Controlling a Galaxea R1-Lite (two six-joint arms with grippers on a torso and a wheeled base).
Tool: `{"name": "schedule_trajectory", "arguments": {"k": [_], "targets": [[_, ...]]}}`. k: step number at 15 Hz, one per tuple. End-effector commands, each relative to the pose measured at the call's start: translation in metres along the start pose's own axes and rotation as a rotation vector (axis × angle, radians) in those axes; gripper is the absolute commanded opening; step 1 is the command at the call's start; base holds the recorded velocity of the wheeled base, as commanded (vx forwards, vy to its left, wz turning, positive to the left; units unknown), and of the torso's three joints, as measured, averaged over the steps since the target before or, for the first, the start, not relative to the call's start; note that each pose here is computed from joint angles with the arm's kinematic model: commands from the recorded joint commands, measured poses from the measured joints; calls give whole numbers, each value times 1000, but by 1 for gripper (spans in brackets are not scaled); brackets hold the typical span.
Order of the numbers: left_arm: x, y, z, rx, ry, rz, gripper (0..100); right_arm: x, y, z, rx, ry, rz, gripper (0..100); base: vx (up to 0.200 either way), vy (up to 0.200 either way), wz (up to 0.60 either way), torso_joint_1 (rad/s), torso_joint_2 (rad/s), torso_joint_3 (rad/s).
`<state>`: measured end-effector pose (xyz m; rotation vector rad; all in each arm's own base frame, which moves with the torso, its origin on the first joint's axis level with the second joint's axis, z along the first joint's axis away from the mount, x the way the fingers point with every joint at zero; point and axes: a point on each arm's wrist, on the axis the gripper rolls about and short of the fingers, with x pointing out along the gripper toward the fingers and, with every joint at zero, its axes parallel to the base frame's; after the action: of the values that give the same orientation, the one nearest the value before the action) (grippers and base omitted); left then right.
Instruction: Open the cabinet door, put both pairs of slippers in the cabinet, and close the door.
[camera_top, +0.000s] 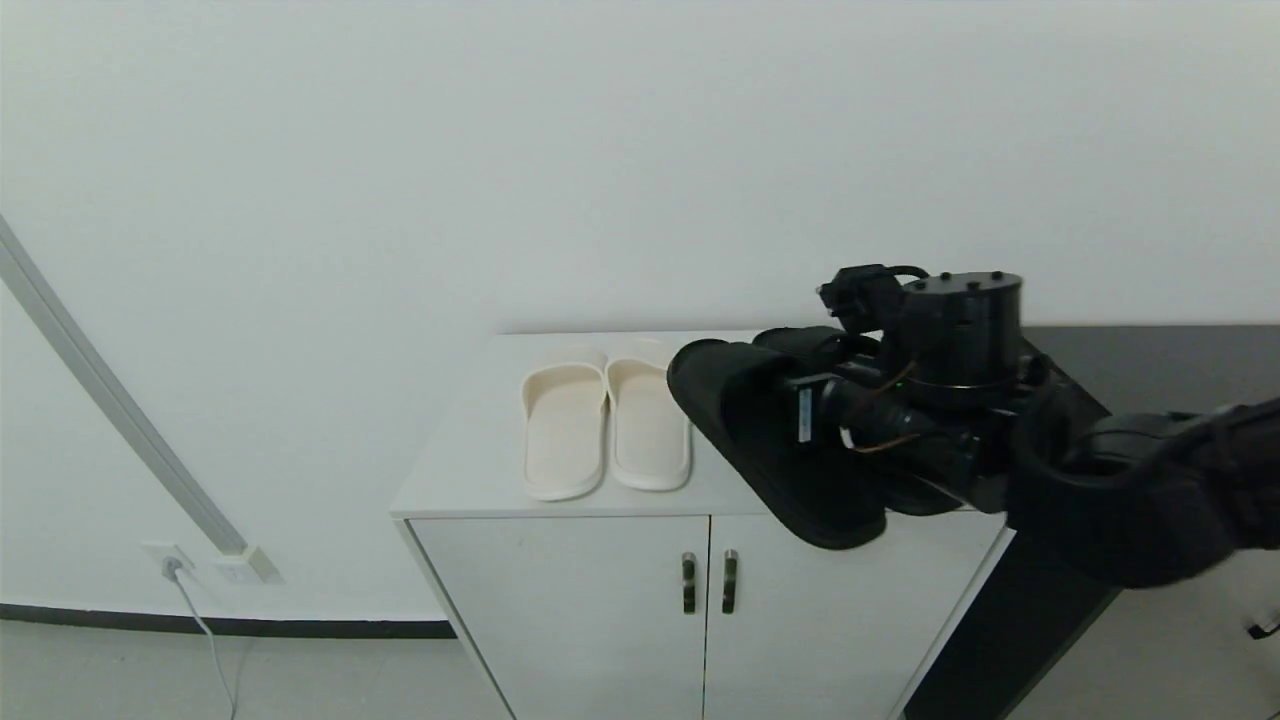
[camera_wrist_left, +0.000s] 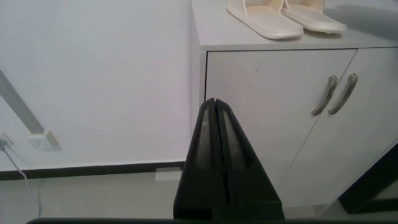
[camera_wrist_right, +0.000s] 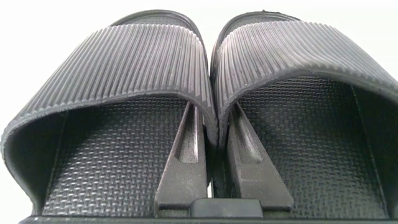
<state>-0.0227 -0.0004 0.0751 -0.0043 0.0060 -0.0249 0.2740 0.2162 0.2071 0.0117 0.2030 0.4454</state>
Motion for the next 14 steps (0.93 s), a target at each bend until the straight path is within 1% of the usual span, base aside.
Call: {"name": "schedule_trajectory", "arguments": {"k": [1, 3, 4, 5, 11, 14], "targets": [[0, 0, 0, 0, 2, 0, 0, -83, -11, 5, -19, -28, 214, 0, 0, 0, 0, 0, 0, 0], [0, 0, 0, 0, 2, 0, 0, -119, -17, -10, -74, -6, 371, 0, 0, 0, 0, 0, 0, 0], [0, 0, 0, 0, 0, 0, 0, -126, -16, -11, -85, -2, 427, 0, 0, 0, 0, 0, 0, 0], [0, 0, 0, 1, 2, -1, 0, -131, -12, -10, -92, 1, 456, 0, 0, 0, 0, 0, 0, 0], [0, 0, 0, 0, 0, -1, 0, -129, -7, -20, -100, 42, 479, 0, 0, 0, 0, 0, 0, 0], [0, 0, 0, 0, 2, 0, 0, -128, -7, -24, -104, 57, 480, 0, -200, 0, 0, 7, 1, 4]]}}
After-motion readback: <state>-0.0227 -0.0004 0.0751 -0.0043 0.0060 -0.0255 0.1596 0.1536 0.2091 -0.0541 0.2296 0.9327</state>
